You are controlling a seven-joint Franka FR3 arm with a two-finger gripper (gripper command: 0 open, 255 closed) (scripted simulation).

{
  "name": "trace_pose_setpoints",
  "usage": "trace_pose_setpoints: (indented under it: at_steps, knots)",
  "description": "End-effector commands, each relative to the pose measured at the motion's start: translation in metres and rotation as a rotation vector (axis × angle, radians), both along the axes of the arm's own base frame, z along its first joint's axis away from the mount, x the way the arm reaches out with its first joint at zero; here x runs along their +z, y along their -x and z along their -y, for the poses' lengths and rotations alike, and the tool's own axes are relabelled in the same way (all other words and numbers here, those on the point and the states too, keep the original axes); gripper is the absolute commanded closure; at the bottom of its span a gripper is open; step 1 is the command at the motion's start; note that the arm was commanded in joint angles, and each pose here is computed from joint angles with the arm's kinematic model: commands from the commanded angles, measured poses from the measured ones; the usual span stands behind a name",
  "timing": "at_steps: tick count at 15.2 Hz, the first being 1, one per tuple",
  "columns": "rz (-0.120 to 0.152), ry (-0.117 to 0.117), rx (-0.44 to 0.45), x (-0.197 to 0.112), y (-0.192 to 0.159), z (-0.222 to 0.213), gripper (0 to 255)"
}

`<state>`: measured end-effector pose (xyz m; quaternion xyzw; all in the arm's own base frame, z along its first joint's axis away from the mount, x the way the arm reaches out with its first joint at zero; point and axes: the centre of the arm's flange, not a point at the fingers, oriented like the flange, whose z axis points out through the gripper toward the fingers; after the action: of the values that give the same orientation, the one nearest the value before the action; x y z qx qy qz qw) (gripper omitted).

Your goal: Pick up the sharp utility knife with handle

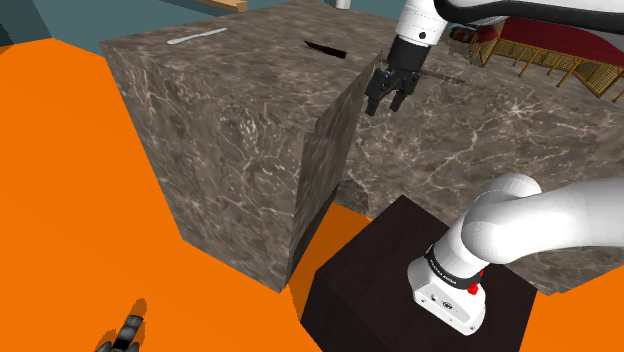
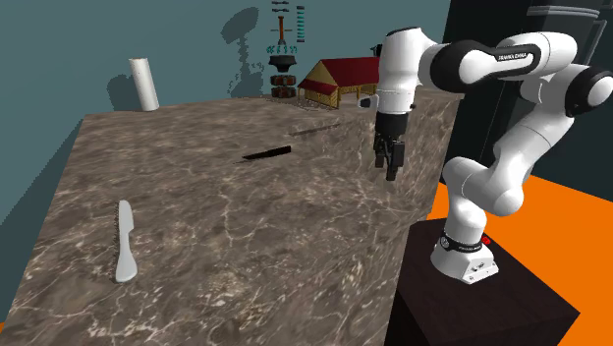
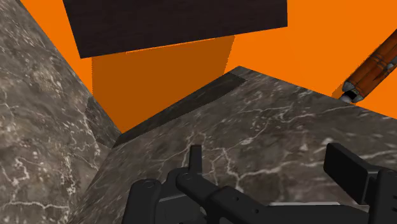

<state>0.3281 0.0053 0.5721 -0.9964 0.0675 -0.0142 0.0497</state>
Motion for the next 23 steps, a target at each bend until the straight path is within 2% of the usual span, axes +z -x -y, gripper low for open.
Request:
trace_pose_setpoints:
  at_steps: [1,12,23]
  knots:
    - [0.000,0.000,0.000,0.000,0.000,0.000,0]
    - [-0.006,0.057,0.244,0.039,-0.123,0.064,0]
    - [-0.013,0.113,0.489,0.080,-0.258,0.094,0]
